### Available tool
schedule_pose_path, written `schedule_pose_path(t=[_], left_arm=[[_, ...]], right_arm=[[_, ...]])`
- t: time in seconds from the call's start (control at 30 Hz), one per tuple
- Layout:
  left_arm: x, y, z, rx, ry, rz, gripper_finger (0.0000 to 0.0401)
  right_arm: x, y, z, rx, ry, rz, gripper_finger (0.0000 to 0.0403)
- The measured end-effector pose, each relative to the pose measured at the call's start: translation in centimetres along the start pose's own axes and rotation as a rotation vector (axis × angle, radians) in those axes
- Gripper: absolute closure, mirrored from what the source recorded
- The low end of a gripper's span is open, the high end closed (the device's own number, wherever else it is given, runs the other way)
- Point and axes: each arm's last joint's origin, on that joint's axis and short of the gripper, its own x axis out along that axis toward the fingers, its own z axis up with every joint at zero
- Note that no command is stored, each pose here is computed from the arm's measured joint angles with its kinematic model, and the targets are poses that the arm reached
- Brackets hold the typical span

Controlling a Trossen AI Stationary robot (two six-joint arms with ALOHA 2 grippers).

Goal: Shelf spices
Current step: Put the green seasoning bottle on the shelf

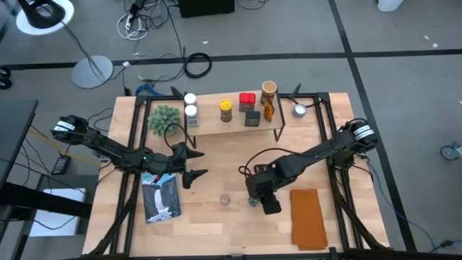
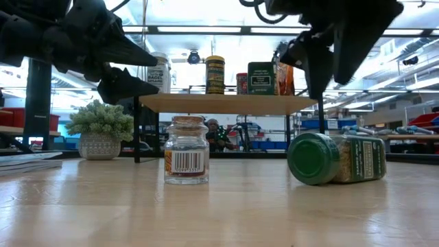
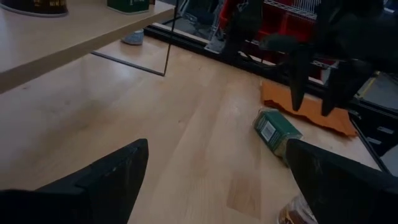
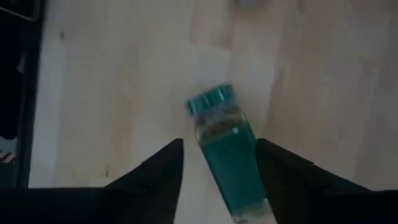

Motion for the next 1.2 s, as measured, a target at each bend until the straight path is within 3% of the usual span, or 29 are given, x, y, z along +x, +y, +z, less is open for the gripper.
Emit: schedule_pose_path(t=[0.27, 0.63, 0.83, 1.03, 1.2], left_arm=[[0.0, 0.0, 0.0, 0.020, -0.003, 0.002, 0.0015], [0.0, 0.0, 0.0, 0.007, -0.004, 0.003, 0.0015], [0.0, 0.0, 0.0, 0.008, -0.004, 0.004, 0.0015], [0.0, 0.0, 0.0, 0.015, -0.006, 0.008, 0.0015], [0.0, 0.0, 0.0, 0.015, -0.006, 0.009, 0.0015]], right_arm=[[1.1, 0.1, 1.1, -0.105, -0.078, 0.022, 0.0109], [7.5, -0.2, 0.6, -0.180, 0.084, 0.006, 0.0075], [8.6, 0.1, 0.6, -0.215, 0.103, -0.053, 0.0110], [6.6, 0.4, 1.9, -0.223, 0.032, -0.085, 0.0216], [3.2, 0.4, 2.5, -0.172, -0.077, -0.197, 0.0216]])
